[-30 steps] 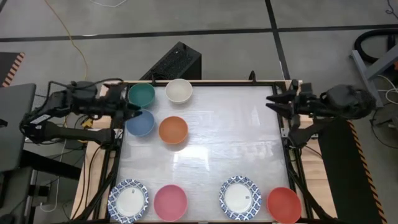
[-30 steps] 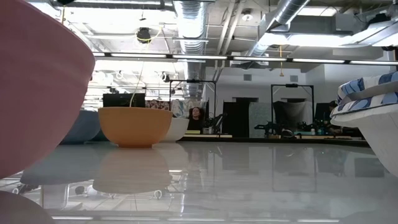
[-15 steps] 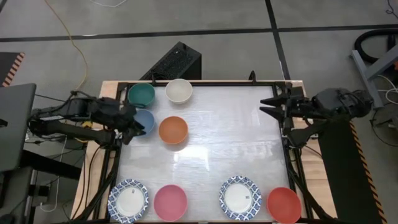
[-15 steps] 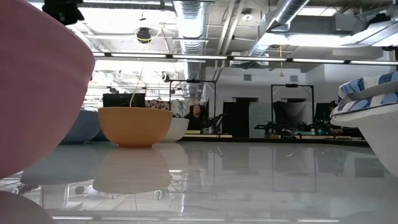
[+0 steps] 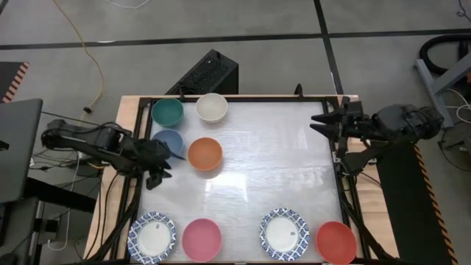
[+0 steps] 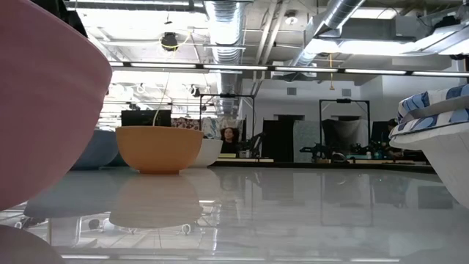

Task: Nest bowls inside each other
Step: Stack the left white paper bowl on top of the right white paper bowl

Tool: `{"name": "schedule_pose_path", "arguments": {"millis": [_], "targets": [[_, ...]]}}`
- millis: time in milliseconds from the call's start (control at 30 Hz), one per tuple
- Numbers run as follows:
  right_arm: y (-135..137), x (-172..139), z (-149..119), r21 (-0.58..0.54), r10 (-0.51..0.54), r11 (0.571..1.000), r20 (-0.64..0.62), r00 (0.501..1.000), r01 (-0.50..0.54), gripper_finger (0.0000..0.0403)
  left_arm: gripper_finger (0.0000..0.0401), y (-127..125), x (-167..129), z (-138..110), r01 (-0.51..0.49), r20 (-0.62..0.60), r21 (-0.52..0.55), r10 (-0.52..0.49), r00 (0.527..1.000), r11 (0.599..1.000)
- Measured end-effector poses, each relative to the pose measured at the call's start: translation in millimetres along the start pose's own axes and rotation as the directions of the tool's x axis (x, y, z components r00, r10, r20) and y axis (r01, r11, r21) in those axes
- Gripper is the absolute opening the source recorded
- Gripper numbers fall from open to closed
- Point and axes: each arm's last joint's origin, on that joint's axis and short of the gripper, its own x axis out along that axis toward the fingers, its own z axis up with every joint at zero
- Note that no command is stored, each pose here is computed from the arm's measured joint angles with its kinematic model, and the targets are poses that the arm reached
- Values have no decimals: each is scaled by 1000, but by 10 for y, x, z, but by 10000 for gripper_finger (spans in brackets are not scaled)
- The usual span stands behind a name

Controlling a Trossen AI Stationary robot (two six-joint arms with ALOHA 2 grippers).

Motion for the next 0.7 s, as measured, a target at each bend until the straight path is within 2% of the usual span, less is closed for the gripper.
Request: {"name": "schedule_pose_path", "arguments": {"millis": [333,533,700], "targets": [[1,1,-1,2,0,1000,-1,1000,0,150,151,-222,240,-66,117,-206,129,-89,974,985],[1,1,-1,18,0,1000,-1,1000,0,150,153,-343,327,-137,157,-277,193,-100,956,968],[-4,0,-22,40,-3,999,-20,1000,3,150,177,-414,373,-188,172,-312,231,-94,945,958]]}}
